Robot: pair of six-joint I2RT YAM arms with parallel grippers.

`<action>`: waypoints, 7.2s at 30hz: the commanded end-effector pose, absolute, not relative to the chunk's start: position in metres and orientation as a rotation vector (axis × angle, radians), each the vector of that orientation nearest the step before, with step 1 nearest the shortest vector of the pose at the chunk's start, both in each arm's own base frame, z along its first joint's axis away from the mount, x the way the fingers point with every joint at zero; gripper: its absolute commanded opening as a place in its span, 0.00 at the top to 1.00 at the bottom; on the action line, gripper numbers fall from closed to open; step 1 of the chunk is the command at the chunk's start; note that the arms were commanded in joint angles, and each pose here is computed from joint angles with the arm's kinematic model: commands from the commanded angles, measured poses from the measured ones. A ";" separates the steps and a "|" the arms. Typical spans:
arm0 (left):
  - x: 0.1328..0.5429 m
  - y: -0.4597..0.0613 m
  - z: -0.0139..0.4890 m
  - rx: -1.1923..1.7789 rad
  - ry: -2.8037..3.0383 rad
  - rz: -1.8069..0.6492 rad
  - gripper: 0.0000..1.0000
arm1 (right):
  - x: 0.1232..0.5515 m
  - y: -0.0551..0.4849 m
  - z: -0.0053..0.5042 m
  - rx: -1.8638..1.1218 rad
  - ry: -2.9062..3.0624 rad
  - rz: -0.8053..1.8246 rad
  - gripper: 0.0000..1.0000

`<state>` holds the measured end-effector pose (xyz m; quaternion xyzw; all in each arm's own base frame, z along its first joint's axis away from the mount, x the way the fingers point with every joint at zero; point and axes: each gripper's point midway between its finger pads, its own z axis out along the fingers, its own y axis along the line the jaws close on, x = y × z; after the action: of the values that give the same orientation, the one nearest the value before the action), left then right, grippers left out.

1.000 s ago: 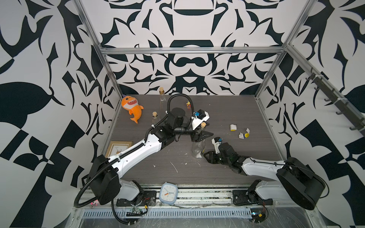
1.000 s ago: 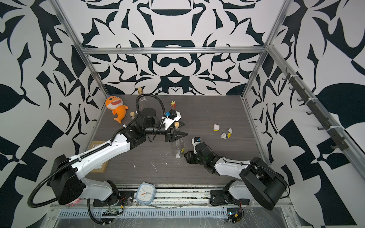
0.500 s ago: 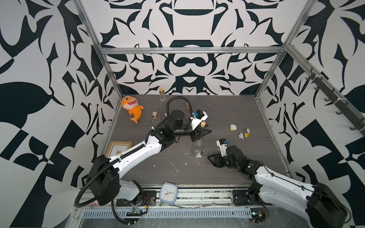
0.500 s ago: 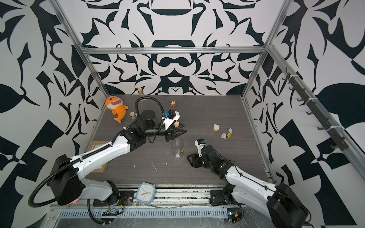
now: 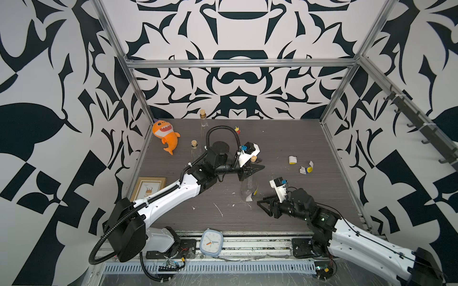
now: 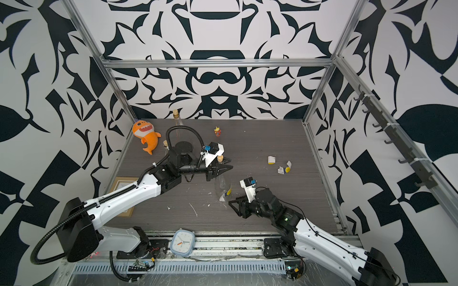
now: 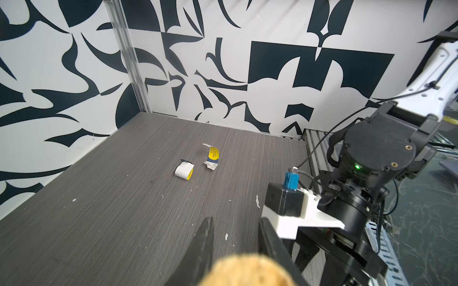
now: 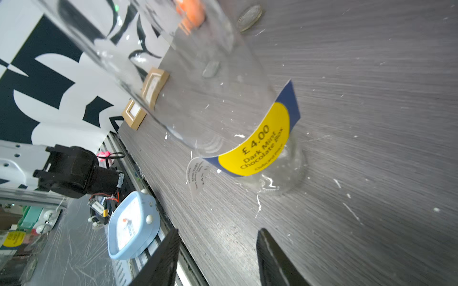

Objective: Remove the label from the bottle
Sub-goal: Tear open the label from the bottle.

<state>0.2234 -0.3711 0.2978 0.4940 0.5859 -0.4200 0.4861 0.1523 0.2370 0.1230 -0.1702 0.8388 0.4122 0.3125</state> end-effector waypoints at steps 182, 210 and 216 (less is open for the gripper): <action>0.245 -0.332 0.259 1.212 1.753 -0.780 1.00 | 0.202 0.280 0.123 -0.410 2.009 0.846 1.00; 0.230 -0.328 0.255 1.413 1.745 -0.787 1.00 | 0.175 0.226 0.116 -0.627 2.135 0.810 1.00; 0.218 -0.329 0.264 1.463 1.678 -0.839 1.00 | 0.186 0.209 0.120 -0.564 2.146 0.746 1.00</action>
<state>0.2159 -0.3496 0.2878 0.5467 0.6332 -0.3741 0.4003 0.1698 0.2238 0.1100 -0.2450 0.8351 0.3295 0.3661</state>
